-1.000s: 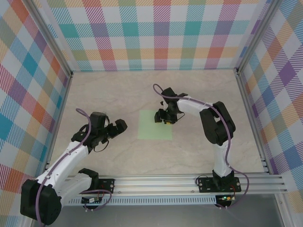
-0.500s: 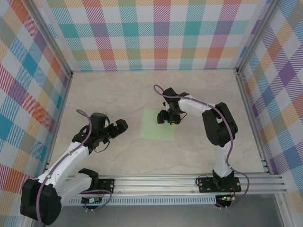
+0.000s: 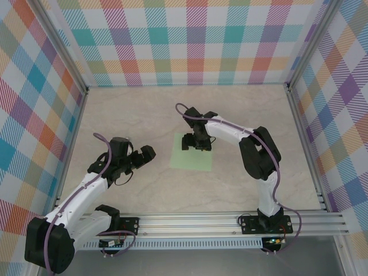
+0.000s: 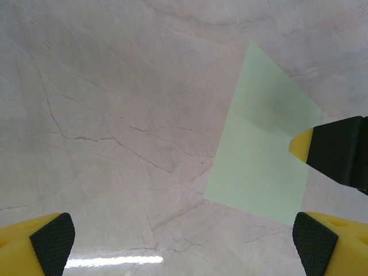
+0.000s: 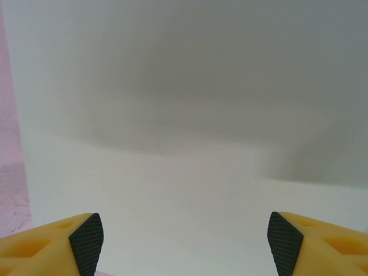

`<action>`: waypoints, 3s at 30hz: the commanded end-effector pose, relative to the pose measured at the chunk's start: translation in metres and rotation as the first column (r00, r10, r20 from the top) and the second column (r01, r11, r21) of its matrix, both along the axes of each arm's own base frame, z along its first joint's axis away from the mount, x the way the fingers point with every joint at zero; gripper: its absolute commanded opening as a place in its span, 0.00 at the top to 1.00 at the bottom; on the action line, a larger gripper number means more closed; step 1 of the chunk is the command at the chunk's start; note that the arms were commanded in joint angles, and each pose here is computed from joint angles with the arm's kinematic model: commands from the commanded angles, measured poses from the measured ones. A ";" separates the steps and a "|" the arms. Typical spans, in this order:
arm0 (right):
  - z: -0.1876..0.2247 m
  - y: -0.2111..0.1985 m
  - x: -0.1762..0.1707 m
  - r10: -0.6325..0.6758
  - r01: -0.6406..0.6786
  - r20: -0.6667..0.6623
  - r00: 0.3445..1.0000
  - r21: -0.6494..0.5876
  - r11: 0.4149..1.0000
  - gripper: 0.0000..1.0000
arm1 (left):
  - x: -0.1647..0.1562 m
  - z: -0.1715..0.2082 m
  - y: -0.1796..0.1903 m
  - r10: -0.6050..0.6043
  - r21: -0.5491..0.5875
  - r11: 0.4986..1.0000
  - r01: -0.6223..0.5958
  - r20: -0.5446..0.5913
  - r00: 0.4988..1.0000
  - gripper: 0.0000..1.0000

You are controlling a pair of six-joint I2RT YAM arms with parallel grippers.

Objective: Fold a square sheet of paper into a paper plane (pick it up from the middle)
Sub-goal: Move the square sheet of paper to the center of the table.

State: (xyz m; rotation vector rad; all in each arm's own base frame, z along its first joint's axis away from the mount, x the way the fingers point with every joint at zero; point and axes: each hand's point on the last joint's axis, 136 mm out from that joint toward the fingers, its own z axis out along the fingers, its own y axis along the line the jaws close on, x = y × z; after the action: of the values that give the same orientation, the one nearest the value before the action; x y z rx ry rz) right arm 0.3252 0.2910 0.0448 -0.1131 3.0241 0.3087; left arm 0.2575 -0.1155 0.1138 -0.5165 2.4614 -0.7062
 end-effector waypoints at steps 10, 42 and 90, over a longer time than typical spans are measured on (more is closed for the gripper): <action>-0.042 -0.025 -0.030 0.143 -0.154 -0.083 0.986 -0.152 0.976 0.25 | -0.002 0.003 0.001 -0.018 0.028 0.999 0.018 0.002 1.000 0.00; -0.033 -0.031 -0.013 0.542 -0.526 -0.002 0.840 -0.240 0.816 0.29 | -0.003 0.007 0.000 -0.037 0.035 0.999 0.038 -0.008 0.999 0.00; 0.007 0.018 -0.026 0.236 -0.234 -0.007 0.972 0.091 0.968 0.30 | -0.010 0.011 0.003 -0.034 0.035 0.999 0.034 0.006 0.999 0.00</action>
State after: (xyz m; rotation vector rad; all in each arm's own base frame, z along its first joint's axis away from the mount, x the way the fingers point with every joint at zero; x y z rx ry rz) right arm 0.2983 0.3043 0.0298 -0.4897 3.0199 0.4216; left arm 0.2484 -0.1098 0.1145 -0.4866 2.4918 -0.6574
